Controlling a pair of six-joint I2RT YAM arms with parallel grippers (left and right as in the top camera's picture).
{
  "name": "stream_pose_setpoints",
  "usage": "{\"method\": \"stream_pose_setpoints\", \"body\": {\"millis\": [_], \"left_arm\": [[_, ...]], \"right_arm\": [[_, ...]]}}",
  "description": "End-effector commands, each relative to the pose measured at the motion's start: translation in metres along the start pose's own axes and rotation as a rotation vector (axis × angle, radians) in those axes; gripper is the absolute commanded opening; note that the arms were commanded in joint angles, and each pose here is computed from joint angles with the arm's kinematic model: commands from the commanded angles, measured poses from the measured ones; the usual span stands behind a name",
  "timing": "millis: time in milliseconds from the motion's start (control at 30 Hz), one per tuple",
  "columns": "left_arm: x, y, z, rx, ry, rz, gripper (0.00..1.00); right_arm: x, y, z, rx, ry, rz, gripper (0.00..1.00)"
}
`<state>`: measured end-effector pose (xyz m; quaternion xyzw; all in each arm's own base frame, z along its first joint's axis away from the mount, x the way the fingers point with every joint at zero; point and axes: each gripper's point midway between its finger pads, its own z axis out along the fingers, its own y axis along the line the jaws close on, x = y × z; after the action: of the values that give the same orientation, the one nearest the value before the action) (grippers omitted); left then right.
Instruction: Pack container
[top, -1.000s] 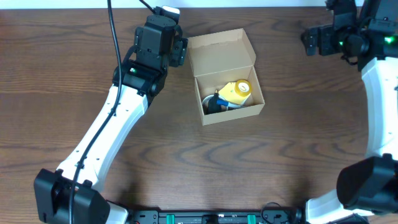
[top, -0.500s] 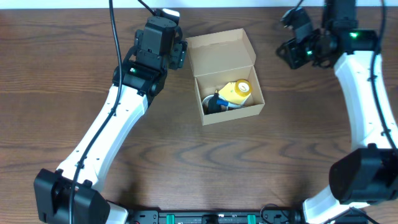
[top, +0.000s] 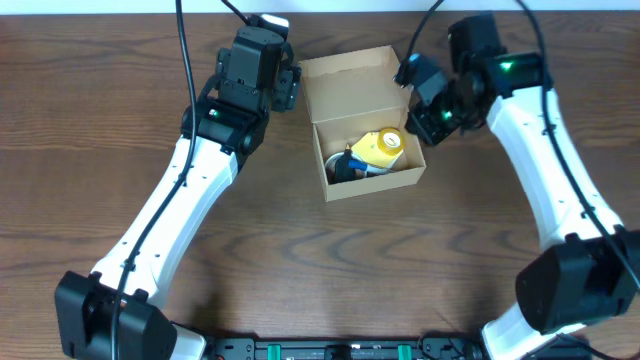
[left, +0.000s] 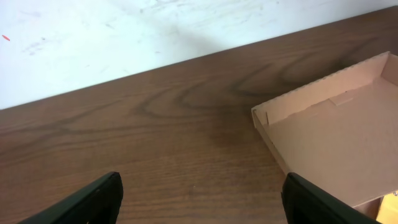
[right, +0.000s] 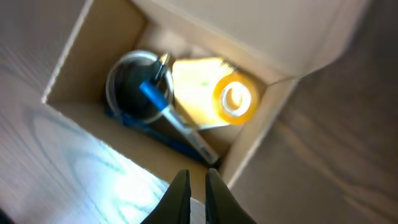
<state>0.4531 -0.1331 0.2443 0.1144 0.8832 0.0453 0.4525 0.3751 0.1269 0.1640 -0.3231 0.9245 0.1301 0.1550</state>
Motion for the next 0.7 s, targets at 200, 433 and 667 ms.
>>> {"method": "stream_pose_setpoints", "body": {"millis": [200,433,667], "left_arm": [[-0.019,0.003,-0.014,0.002,-0.051,-0.028,0.83],[-0.019,0.003,-0.014,0.003,-0.052,-0.028,0.83],[-0.019,0.003,-0.014,0.002,-0.051,-0.028,0.83]], "right_arm": [[0.035,0.013,0.055,-0.038,0.09,0.001,0.06],[0.06,0.015,0.078,-0.054,0.13,0.035,0.07],[0.069,0.03,0.085,-0.077,0.169,0.031,0.04]]}}
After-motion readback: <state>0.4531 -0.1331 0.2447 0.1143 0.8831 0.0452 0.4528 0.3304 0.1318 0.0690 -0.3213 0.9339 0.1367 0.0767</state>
